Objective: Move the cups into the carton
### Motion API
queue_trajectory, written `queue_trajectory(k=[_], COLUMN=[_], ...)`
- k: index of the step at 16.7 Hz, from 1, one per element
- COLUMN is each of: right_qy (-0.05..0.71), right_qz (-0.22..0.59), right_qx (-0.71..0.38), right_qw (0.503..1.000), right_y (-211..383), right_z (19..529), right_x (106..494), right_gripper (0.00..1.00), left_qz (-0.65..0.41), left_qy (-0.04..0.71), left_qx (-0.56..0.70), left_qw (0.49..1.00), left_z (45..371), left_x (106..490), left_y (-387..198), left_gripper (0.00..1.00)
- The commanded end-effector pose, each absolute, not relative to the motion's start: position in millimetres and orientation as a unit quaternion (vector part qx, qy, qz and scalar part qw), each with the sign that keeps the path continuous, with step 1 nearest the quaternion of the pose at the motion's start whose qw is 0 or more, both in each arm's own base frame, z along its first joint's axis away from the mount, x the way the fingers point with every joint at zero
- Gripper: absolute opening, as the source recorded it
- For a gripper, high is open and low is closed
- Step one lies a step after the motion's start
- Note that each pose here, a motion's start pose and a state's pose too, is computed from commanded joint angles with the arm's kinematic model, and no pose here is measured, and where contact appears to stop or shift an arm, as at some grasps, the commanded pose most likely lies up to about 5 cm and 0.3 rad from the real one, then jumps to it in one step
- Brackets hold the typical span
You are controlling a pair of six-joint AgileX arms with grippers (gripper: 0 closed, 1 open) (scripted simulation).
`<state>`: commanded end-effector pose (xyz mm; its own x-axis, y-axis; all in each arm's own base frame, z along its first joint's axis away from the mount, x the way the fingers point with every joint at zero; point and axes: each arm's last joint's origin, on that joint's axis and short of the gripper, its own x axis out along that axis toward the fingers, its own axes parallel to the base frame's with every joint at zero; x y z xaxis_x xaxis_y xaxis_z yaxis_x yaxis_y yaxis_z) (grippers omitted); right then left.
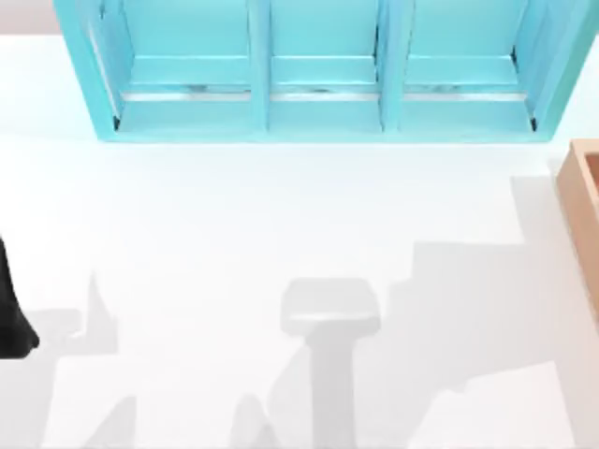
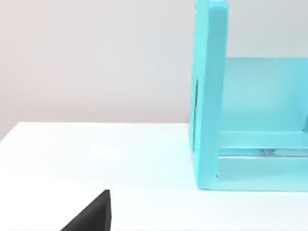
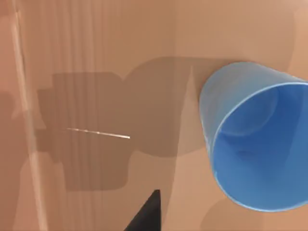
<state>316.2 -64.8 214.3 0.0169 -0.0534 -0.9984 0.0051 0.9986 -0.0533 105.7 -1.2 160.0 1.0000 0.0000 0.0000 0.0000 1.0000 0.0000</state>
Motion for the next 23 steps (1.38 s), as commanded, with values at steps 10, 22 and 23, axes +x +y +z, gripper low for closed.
queue_trajectory(k=[10, 22, 23], right_qy=[0.701, 0.701, 0.701], right_qz=[-0.02, -0.02, -0.02], right_qx=[-0.018, -0.018, -0.018], right_qw=[0.713, 0.713, 0.713], right_y=[-64, -65, -64], right_z=[215, 312, 314], right_x=[316, 317, 316], right_gripper=[1.0, 1.0, 1.0], left_qz=[0.0, 0.0, 0.0], left_qy=[0.0, 0.0, 0.0], left_qx=[0.0, 0.0, 0.0], left_qw=[1.0, 1.0, 1.0], left_z=[160, 160, 160], left_x=[106, 106, 106], left_y=[-1, -1, -1], left_gripper=[1.0, 1.0, 1.0])
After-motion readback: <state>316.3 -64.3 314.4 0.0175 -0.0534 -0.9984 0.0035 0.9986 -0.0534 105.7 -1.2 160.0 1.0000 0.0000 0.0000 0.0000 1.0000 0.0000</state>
